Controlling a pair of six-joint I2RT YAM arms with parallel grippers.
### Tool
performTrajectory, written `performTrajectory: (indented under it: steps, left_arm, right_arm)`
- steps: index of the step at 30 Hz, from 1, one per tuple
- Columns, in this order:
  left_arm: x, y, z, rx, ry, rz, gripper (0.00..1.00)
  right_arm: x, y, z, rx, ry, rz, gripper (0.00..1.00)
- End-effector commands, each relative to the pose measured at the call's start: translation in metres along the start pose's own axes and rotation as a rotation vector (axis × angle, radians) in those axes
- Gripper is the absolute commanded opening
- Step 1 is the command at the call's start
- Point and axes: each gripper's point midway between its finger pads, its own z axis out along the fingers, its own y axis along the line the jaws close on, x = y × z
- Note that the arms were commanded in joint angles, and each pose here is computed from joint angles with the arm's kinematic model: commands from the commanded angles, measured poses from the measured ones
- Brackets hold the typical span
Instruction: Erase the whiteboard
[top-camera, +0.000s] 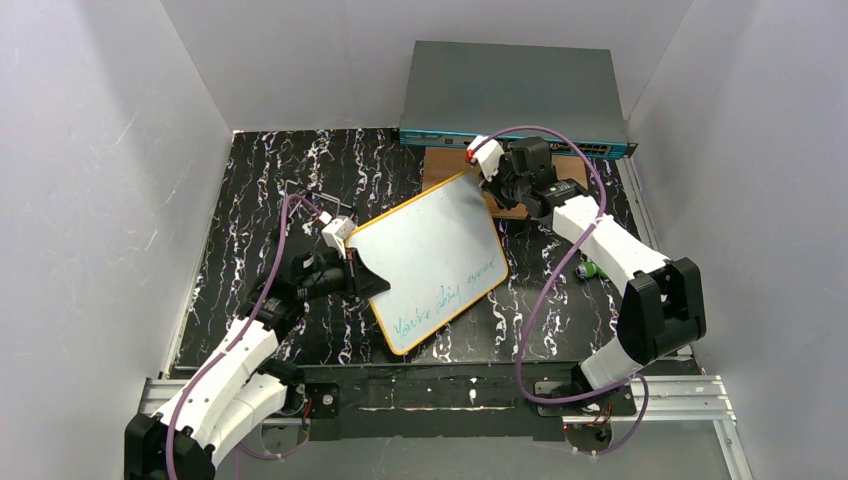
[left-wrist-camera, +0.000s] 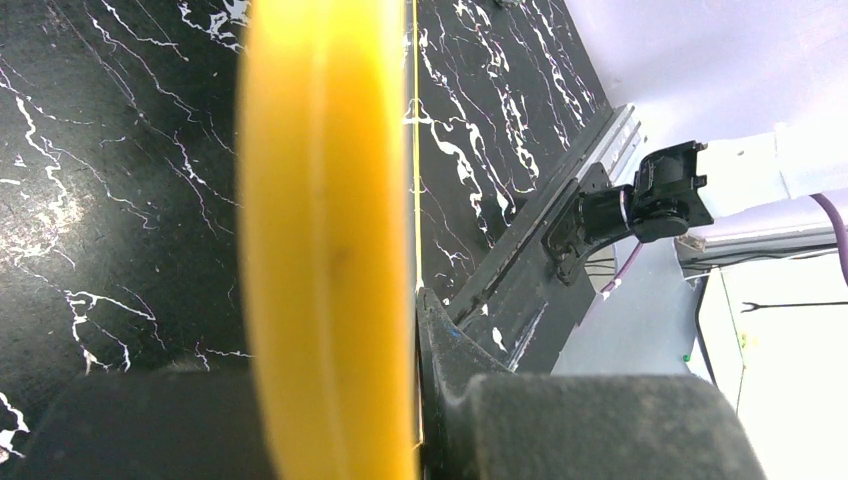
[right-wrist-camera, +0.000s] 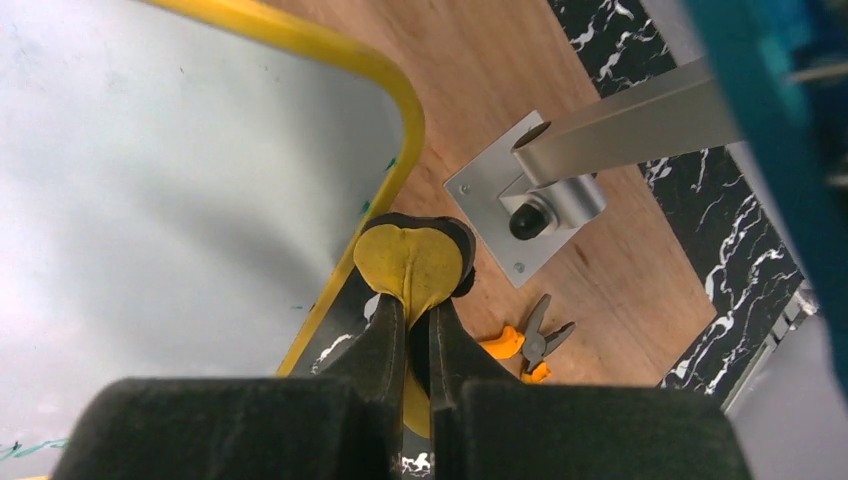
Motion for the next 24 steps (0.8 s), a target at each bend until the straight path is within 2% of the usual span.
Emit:
performTrajectory:
  steps: [1, 9, 14, 17, 24]
  left_arm:
    - [-0.002, -0.017, -0.003, 0.072, 0.012, 0.06, 0.0]
    - [-0.004, -0.018, -0.005, 0.074, 0.005, 0.069, 0.0]
    - [-0.004, -0.019, -0.005, 0.075, 0.0, 0.07, 0.0]
    - [-0.003, -0.019, -0.005, 0.077, 0.003, 0.068, 0.0]
    - [-0.003, -0.019, -0.005, 0.079, 0.006, 0.064, 0.0]
  right_arm:
    - [0.01, 0.012, 0.007, -0.033, 0.032, 0.025, 0.01]
    - [0.073, 0.067, -0.008, -0.182, 0.118, -0.024, 0.01]
    - [0.094, 0.084, -0.015, -0.222, 0.15, -0.042, 0.01]
    - [0.079, 0.077, -0.017, -0.193, 0.107, -0.031, 0.01]
    - [0.009, 0.021, -0.012, -0.01, -0.015, 0.002, 0.01]
